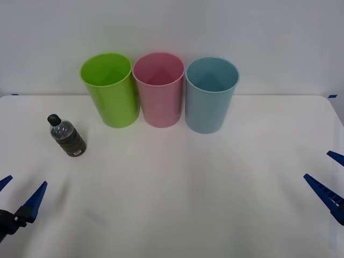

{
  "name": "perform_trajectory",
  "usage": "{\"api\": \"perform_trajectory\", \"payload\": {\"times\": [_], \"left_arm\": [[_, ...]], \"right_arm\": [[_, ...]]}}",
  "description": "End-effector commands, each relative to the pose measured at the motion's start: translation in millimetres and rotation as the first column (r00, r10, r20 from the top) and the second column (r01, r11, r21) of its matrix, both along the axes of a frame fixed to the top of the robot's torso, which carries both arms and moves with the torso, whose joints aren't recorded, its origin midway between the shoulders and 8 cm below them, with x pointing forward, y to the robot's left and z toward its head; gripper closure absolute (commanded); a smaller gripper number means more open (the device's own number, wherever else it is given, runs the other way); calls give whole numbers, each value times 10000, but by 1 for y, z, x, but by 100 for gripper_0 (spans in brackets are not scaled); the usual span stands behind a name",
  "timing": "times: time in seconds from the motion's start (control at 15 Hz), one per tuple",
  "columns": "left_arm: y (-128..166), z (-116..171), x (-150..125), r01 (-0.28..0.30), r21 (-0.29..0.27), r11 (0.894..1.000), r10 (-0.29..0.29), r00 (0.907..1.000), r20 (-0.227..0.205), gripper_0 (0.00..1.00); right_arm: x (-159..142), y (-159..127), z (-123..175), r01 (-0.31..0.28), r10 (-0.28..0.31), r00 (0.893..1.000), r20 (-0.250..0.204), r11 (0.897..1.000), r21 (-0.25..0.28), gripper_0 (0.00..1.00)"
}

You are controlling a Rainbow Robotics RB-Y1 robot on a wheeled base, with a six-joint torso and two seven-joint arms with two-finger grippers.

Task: Grasp the object on the table and drop it into the matching bin: aluminum can to the light blue bin, PET bottle to the pink bin.

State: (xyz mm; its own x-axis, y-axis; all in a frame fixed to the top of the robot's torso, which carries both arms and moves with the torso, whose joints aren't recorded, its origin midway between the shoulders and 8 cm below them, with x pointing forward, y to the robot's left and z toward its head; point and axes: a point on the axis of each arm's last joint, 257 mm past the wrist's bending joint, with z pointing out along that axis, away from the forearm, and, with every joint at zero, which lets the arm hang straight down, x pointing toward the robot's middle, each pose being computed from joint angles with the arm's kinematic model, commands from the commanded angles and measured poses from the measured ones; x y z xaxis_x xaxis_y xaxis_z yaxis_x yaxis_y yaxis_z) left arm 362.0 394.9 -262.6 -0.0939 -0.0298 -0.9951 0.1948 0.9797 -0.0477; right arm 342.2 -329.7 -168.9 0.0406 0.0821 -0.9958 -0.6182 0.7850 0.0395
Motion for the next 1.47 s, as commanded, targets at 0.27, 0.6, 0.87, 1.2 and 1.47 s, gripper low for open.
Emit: {"api": "perform_trajectory", "payload": {"times": [0.27, 0.6, 0.87, 1.2, 1.47], "left_arm": [[-12, -4, 36, -143, 184, 9997, 143, 9999, -6, 0], [-11, -20, 69, -169, 329, 9993, 176, 9996, -215, 0], [-24, -26, 92, -224, 229, 9995, 231, 9992, -332, 0], [-38, -18, 117, -265, 71, 9996, 266, 9996, -102, 0], [-39, -18, 137, -300, 60, 9995, 301, 9995, -84, 0]], "right_arm": [[0, 0, 0, 0, 0, 10000, 1, 10000, 0, 0], [0, 0, 0, 0, 0, 10000, 1, 10000, 0, 0], [0, 0, 0, 0, 0, 10000, 1, 10000, 0, 0], [0, 0, 0, 0, 0, 10000, 1, 10000, 0, 0], [0, 0, 0, 0, 0, 10000, 1, 10000, 0, 0]]}}
